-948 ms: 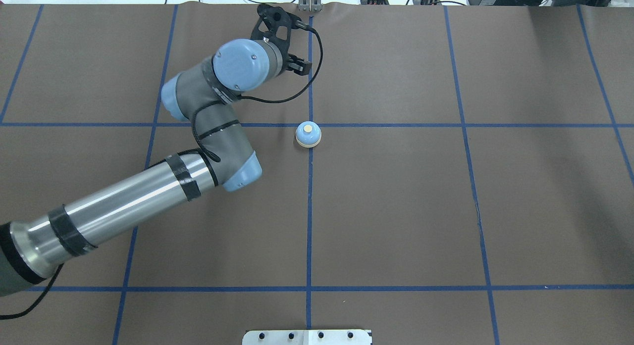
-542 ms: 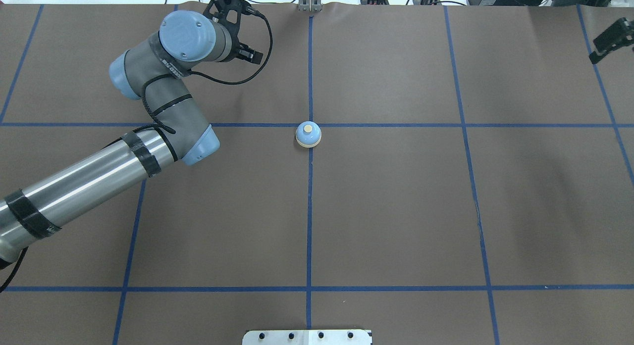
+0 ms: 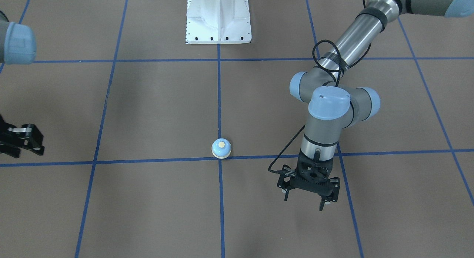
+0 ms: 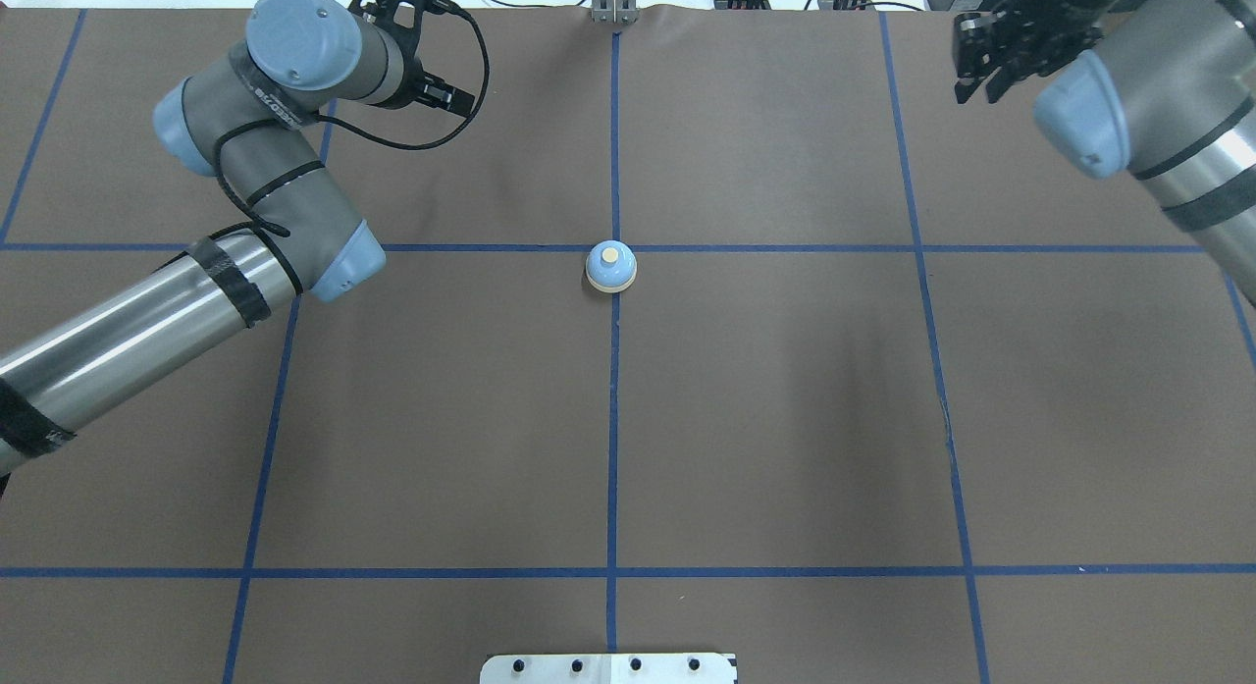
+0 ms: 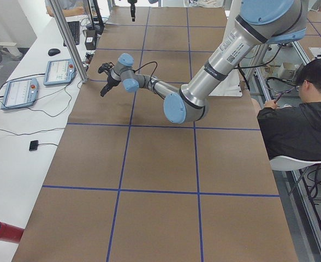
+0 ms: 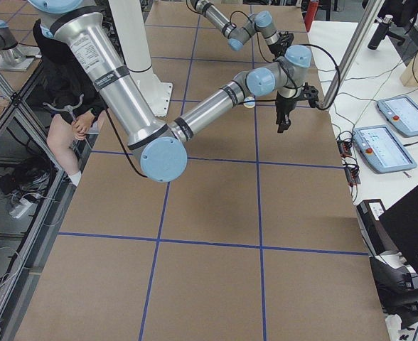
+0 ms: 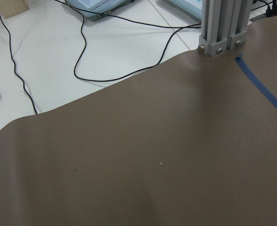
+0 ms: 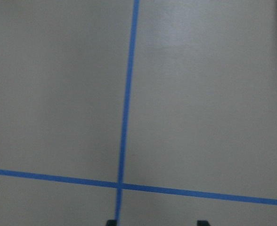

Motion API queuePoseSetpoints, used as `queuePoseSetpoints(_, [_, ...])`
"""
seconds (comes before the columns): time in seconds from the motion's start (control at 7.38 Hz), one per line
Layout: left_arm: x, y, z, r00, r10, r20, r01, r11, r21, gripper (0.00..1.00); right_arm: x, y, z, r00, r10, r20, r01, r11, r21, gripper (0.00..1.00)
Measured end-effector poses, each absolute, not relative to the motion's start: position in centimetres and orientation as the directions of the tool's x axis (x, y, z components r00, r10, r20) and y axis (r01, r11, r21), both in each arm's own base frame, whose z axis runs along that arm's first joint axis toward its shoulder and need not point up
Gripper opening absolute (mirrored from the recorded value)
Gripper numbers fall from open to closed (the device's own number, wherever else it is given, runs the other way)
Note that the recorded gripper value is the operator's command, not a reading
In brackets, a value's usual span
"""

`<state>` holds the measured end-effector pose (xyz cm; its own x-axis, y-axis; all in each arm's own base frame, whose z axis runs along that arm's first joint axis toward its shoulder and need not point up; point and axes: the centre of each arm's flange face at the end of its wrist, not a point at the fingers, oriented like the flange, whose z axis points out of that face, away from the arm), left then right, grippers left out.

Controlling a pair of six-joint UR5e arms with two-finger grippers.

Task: Place and press bell with both arms
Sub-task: 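Move the right gripper above the bell while the left arm retracts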

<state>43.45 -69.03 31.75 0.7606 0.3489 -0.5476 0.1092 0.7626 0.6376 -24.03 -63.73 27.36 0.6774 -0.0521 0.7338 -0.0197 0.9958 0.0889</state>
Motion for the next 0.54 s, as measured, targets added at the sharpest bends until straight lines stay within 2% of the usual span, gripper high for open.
queuePoseSetpoints(0.54, [33.9, -69.4, 38.1, 0.724, 0.368, -0.584, 0.057, 0.811, 0.582, 0.99, -37.5, -62.0, 16.7, 0.65, 0.026, 0.76, -0.078, 0.996, 0.032, 0.0])
